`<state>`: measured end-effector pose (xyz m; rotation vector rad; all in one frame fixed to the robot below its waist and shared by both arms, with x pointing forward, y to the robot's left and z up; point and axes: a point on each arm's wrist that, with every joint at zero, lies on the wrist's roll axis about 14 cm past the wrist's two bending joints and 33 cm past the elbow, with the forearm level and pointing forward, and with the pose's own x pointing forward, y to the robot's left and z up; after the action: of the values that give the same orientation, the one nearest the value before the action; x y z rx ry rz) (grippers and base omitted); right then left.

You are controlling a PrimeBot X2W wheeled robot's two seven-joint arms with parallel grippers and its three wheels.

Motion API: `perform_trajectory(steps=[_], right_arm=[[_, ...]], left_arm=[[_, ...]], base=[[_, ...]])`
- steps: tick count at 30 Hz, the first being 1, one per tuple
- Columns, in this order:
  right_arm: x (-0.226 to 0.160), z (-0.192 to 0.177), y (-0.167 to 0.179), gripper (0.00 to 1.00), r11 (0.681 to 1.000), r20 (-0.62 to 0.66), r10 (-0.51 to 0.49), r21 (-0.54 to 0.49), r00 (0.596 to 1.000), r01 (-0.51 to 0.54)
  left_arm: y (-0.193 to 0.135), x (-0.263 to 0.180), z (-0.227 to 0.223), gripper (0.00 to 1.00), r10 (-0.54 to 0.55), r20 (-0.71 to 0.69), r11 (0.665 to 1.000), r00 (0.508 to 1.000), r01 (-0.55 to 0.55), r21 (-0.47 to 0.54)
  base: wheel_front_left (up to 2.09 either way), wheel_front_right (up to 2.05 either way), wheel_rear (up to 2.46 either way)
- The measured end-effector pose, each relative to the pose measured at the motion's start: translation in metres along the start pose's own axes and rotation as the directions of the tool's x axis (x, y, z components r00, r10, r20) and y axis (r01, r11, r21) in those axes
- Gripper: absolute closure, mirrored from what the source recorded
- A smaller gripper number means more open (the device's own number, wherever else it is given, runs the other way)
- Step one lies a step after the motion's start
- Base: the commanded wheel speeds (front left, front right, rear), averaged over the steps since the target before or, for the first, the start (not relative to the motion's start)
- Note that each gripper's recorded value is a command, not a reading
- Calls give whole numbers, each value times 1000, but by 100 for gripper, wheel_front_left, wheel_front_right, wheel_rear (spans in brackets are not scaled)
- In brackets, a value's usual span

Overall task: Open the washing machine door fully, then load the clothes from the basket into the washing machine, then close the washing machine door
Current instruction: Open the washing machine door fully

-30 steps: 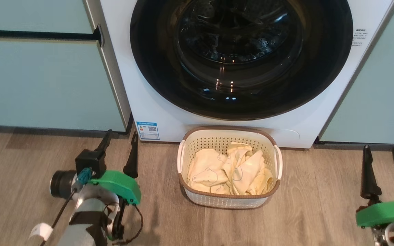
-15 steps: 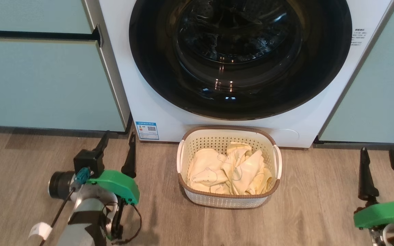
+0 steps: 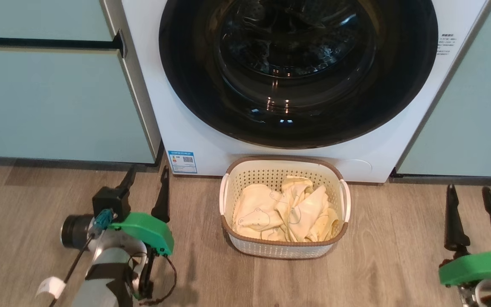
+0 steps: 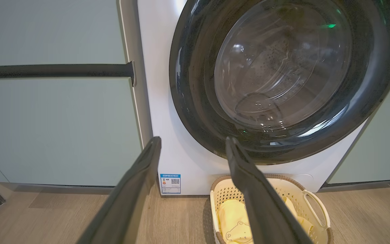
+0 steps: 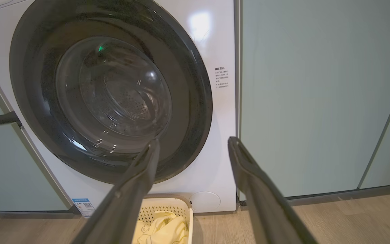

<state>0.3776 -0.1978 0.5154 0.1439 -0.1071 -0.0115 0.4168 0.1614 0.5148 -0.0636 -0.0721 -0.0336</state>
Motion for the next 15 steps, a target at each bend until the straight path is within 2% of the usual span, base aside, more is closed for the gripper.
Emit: perform_trajectory(steps=[8,15], right_arm=[[-1,-4,-1,0,1000,-12,-4,1,1000,4],[0,-5,0,0,1000,-14,-2,2,1000,2]], left_arm=[[-2,4,1,0,-5,4,1000,1000,5,0],[-1,4,-3,0,-4,-10,1000,1000,4,1]], base=[[55,55,-109],[106,106,-212]])
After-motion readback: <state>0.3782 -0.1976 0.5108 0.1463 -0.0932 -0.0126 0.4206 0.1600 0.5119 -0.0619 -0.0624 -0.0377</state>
